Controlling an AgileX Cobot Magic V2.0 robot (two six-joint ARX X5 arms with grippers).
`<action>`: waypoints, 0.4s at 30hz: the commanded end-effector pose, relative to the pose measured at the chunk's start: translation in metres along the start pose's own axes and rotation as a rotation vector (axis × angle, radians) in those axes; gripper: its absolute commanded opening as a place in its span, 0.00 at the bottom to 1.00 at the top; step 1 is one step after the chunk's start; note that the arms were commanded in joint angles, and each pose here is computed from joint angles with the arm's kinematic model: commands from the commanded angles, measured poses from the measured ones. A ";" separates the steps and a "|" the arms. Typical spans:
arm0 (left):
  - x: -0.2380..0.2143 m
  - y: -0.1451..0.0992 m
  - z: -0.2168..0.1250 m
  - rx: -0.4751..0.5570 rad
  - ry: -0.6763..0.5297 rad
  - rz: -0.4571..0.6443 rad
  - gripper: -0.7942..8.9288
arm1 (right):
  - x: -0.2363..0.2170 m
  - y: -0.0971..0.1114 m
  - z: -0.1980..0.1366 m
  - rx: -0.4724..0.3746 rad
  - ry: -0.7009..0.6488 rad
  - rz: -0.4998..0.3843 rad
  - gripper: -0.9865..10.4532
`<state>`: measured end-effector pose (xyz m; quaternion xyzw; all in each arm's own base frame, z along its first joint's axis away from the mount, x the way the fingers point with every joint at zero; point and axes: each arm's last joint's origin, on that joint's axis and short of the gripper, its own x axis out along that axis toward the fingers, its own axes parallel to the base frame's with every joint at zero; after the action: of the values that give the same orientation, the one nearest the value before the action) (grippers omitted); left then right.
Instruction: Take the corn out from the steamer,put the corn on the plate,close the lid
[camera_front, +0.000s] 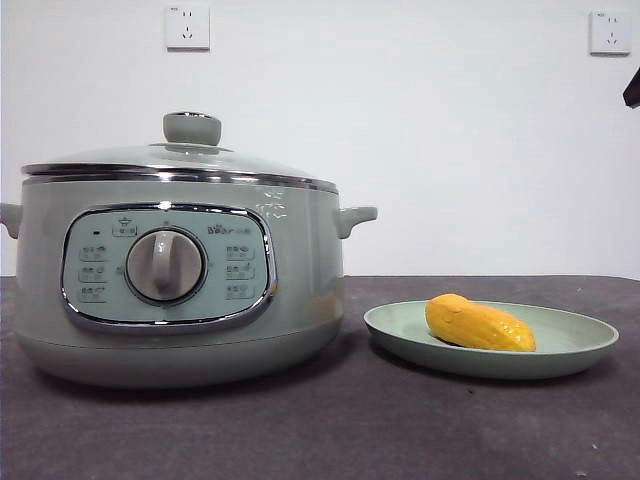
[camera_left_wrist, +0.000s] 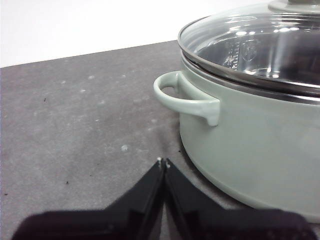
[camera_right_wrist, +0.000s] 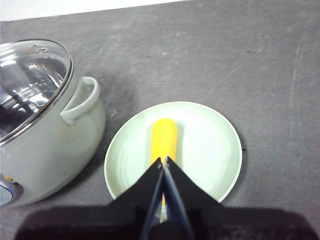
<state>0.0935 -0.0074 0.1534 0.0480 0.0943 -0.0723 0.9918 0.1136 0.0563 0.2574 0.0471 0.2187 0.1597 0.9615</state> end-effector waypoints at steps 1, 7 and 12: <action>0.001 0.000 -0.005 -0.012 0.011 0.004 0.08 | -0.002 -0.002 -0.002 -0.058 -0.010 -0.023 0.09; 0.001 0.000 -0.005 -0.012 0.011 0.004 0.08 | -0.012 -0.015 -0.007 -0.217 -0.106 -0.092 0.09; 0.001 0.000 -0.005 -0.012 0.011 0.004 0.08 | -0.010 -0.030 -0.024 -0.214 -0.307 -0.072 0.09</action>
<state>0.0935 -0.0074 0.1534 0.0461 0.0945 -0.0719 0.9919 0.1025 0.0265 0.2407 -0.0281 0.0637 0.1372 0.9881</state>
